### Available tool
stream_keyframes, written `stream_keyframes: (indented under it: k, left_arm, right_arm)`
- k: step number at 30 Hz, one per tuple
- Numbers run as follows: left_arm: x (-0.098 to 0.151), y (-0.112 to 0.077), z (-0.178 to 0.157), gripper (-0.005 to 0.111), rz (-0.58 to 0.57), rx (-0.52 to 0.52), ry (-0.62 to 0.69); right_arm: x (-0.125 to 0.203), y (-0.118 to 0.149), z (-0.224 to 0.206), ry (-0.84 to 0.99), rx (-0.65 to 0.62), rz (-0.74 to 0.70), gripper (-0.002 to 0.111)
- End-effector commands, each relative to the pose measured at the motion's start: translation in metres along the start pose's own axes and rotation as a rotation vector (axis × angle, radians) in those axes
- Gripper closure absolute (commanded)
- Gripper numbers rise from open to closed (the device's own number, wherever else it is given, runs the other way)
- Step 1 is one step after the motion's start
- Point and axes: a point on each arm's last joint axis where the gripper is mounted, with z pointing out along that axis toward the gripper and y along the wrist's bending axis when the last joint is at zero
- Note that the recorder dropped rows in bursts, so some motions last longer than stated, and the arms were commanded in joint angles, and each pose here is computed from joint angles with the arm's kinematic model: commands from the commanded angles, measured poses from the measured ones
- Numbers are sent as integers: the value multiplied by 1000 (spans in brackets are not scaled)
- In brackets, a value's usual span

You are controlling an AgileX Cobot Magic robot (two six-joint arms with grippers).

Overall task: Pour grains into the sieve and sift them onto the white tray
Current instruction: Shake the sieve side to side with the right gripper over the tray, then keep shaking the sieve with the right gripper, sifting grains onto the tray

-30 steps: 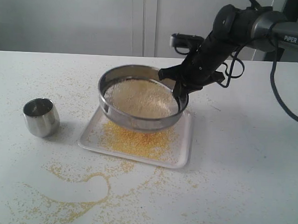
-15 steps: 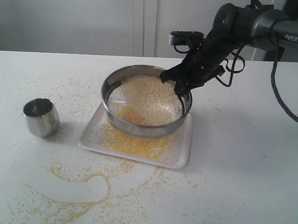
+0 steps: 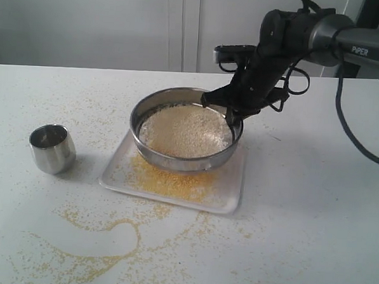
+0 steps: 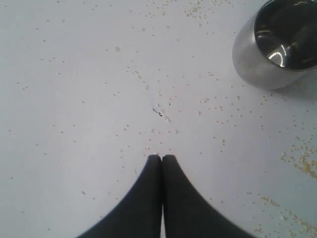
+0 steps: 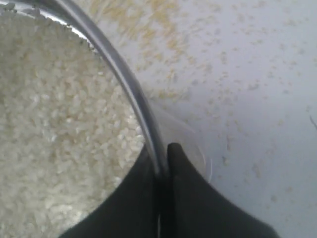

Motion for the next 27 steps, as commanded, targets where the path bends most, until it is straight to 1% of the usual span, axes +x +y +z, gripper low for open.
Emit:
stream_keyframes:
  k: [1, 2, 3, 4, 5, 6, 7, 8, 10, 11, 12, 13, 14, 15, 16, 17, 18, 19, 21, 22, 23, 24, 25, 26, 27]
  left_arm:
    - [1, 0, -2, 107, -7, 3, 1]
    - [1, 0, -2, 107, -7, 3, 1]
    - [1, 0, -2, 107, -7, 3, 1]
    - [1, 0, -2, 107, -7, 3, 1]
    - [1, 0, -2, 107, -7, 3, 1]
    - [1, 0, -2, 107, -7, 3, 1]
    - [1, 0, -2, 107, -7, 3, 1]
    - [1, 0, -2, 107, -7, 3, 1]
    - [1, 0, -2, 107, -7, 3, 1]
    - [1, 0, -2, 107, -7, 3, 1]
    - [1, 0, -2, 107, -7, 3, 1]
    - [1, 0, -2, 107, -7, 3, 1]
    - [1, 0, -2, 107, -7, 3, 1]
    - [1, 0, -2, 107, -7, 3, 1]
    - [1, 0, -2, 107, -7, 3, 1]
    - [1, 0, -2, 107, -7, 3, 1]
    - [1, 0, -2, 107, -7, 3, 1]
    - [1, 0, -2, 107, -7, 3, 1]
    - [1, 0, -2, 107, -7, 3, 1]
    - [1, 0, -2, 107, -7, 3, 1]
    - [1, 0, -2, 107, -7, 3, 1]
    - [1, 0, -2, 107, -7, 3, 1]
    - [1, 0, -2, 107, -7, 3, 1]
    - [1, 0, -2, 107, -7, 3, 1]
    - [1, 0, -2, 107, -7, 3, 1]
  right_arm:
    - [6, 20, -10, 58, -116, -419, 108]
    - [8, 21, -9, 74, -113, -484, 108]
    - [6, 17, -9, 61, -67, -420, 108]
    - [0, 9, -8, 13, -5, -258, 108]
    - [-5, 3, -9, -35, 28, -98, 108]
    - [-7, 3, -9, -59, 19, 75, 108]
    - [-7, 5, -9, -59, -7, 108, 108]
    - [-5, 14, -8, -45, -60, 24, 108]
    - [1, 28, -9, -2, -157, -314, 108]
    - [4, 31, -9, 15, -173, -458, 108]
    - [4, 29, -8, 15, -158, -450, 108]
    - [0, 22, -8, -11, -109, -342, 108]
    - [-5, 13, -9, -50, -62, -178, 108]
    - [-8, 8, -9, -77, -45, -33, 108]
    - [-9, 5, -10, -82, -54, 102, 108]
    - [-9, 7, -10, -78, -77, 110, 108]
    - [-7, 10, -10, -64, -102, 53, 108]
    - [-4, 18, -10, -34, -148, -75, 108]
    - [4, 25, -11, 19, -215, -408, 108]
    - [6, 23, -10, 36, -207, -459, 108]
    - [4, 17, -10, 23, -167, -368, 108]
    - [0, 10, -10, -4, -117, -246, 108]
    - [-5, 1, -10, -43, -81, -19, 108]
    - [-7, -2, -11, -57, -82, 92, 108]
    - [-8, 0, -11, -61, -96, 123, 108]
